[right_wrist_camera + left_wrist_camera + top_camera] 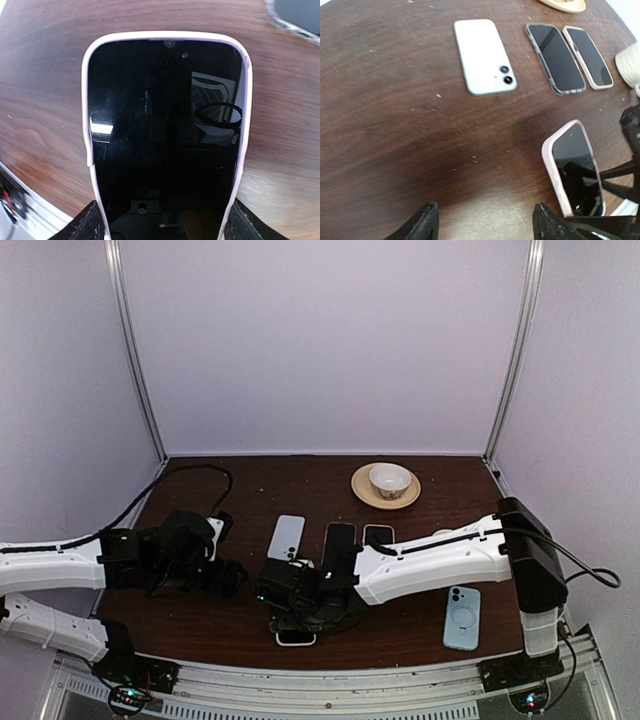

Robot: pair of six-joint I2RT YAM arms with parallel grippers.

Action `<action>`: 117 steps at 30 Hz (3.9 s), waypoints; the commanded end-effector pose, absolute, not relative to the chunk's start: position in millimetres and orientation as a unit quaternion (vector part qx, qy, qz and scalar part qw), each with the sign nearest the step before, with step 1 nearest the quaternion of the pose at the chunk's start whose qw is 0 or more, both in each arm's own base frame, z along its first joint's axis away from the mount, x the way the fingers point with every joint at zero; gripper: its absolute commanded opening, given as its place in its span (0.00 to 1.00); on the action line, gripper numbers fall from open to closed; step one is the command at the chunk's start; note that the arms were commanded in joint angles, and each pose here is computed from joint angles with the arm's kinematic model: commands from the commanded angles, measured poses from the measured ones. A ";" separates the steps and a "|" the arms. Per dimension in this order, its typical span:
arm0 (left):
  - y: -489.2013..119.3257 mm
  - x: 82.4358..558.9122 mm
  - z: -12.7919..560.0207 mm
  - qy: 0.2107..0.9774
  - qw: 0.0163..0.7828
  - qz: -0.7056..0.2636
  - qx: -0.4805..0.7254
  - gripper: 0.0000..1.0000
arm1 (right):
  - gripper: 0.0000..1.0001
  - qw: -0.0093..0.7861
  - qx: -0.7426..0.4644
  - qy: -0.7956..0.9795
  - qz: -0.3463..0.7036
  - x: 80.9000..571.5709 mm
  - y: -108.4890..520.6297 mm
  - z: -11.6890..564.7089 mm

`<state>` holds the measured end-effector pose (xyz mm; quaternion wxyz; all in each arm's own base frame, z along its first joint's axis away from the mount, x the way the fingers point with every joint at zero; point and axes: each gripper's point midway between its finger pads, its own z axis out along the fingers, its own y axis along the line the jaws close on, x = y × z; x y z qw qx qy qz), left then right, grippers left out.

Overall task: Put the phone into the phone case
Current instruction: Move the phone with the phone case to the center of the board, then pick up the phone case from the corner of the board.

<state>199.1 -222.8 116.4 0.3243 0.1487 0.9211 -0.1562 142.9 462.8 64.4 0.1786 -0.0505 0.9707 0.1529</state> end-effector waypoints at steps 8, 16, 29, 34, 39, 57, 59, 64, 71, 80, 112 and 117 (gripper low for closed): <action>-176.0 221.1 146.6 0.922 0.345 -0.100 0.144 0.73 | 0.32 0.200 -0.008 0.953 0.227 141.0 565.7 65.9; -158.8 228.5 150.7 0.925 0.348 -0.097 0.119 0.74 | 0.31 0.196 0.001 0.956 0.218 141.2 580.0 40.2; -162.3 228.6 147.6 0.927 0.340 -0.102 0.124 0.75 | 0.73 0.180 -0.036 0.959 0.215 136.7 590.3 40.3; -162.2 229.0 149.4 0.925 0.343 -0.102 0.125 0.83 | 0.90 0.207 -0.080 0.951 0.214 152.2 581.2 82.9; -166.5 232.1 147.2 0.927 0.339 -0.102 0.128 0.87 | 1.00 0.215 -0.137 0.947 0.193 157.1 565.3 115.4; -214.4 243.8 148.7 0.924 0.306 -0.166 0.161 0.83 | 1.00 0.121 0.009 0.992 -0.022 118.5 189.4 81.6; -223.4 244.6 147.1 0.925 0.295 -0.181 0.157 0.80 | 0.99 0.120 0.039 0.992 0.007 116.3 168.2 73.1; -251.6 241.7 142.6 0.924 0.267 -0.204 0.184 0.78 | 1.00 0.136 0.130 0.980 0.063 120.1 125.7 55.4; -281.9 255.1 161.6 0.908 0.286 -0.217 0.218 0.79 | 1.00 0.125 0.141 0.978 0.087 136.9 124.3 44.3; -289.2 260.2 164.5 0.904 0.289 -0.217 0.230 0.79 | 1.00 0.014 0.073 0.997 -0.038 138.5 125.0 16.0; -287.5 260.8 169.3 0.899 0.301 -0.216 0.235 0.79 | 0.88 -0.011 0.073 0.997 -0.007 124.1 127.2 3.3; -286.5 261.2 170.0 0.899 0.302 -0.213 0.235 0.79 | 0.71 -0.004 0.064 0.998 0.013 118.6 132.2 14.5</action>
